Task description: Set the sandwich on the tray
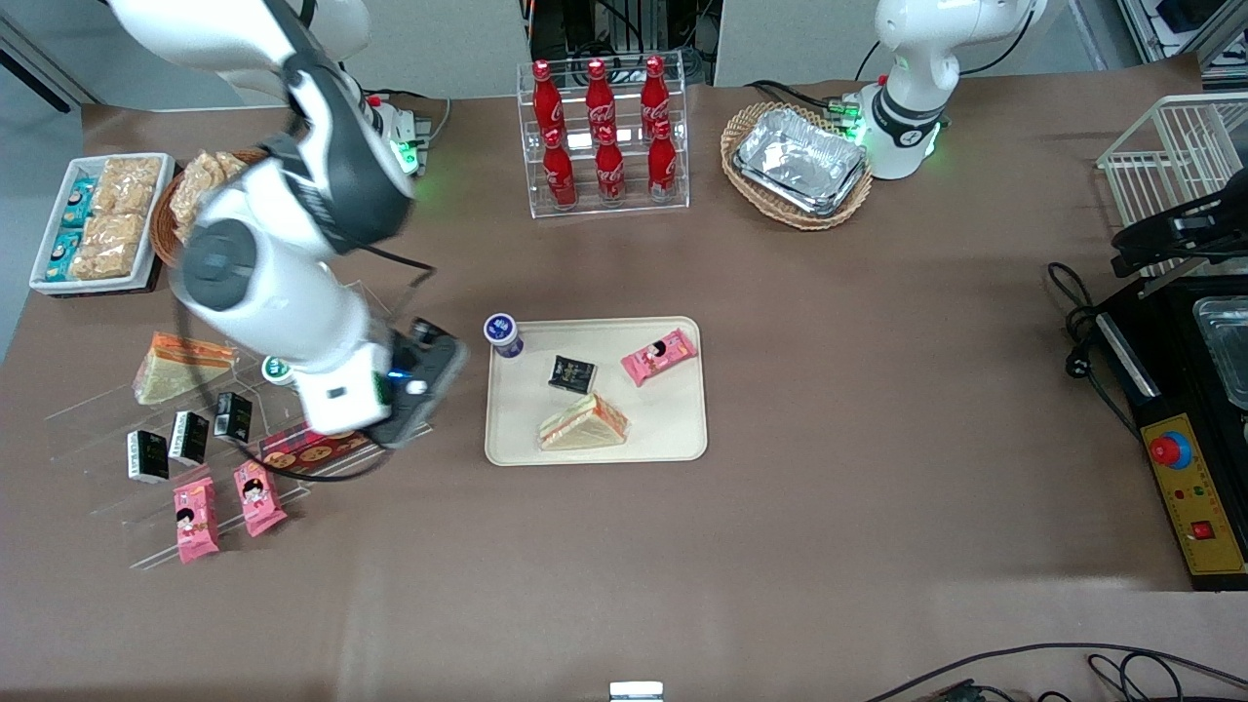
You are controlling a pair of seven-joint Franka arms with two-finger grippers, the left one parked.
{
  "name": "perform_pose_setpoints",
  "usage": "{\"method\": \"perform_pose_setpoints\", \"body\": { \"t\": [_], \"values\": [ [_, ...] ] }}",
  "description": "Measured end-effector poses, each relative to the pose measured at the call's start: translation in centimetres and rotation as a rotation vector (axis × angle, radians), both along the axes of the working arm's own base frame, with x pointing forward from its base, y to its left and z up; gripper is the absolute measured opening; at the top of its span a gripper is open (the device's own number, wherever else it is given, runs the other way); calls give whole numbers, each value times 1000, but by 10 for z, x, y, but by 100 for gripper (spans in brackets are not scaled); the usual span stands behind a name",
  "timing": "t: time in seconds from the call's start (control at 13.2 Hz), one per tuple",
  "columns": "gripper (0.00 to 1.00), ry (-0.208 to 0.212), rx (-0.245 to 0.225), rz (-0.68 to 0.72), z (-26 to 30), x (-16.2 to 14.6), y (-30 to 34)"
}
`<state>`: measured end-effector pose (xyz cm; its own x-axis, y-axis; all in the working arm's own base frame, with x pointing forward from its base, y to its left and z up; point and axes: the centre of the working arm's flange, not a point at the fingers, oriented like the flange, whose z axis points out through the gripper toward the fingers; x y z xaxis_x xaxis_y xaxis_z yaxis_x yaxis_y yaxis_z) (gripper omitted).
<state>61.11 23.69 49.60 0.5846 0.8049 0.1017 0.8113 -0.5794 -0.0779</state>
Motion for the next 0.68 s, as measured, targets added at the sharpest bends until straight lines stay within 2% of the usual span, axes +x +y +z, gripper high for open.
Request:
{"method": "perform_pose_setpoints", "body": {
  "t": [0.23, 0.45, 0.68],
  "values": [
    [100, 45, -15, -90, 35, -15, -31],
    [100, 68, -21, -173, 74, -27, -86],
    [100, 89, -21, -393, 116, -46, -146]
  ]
}}
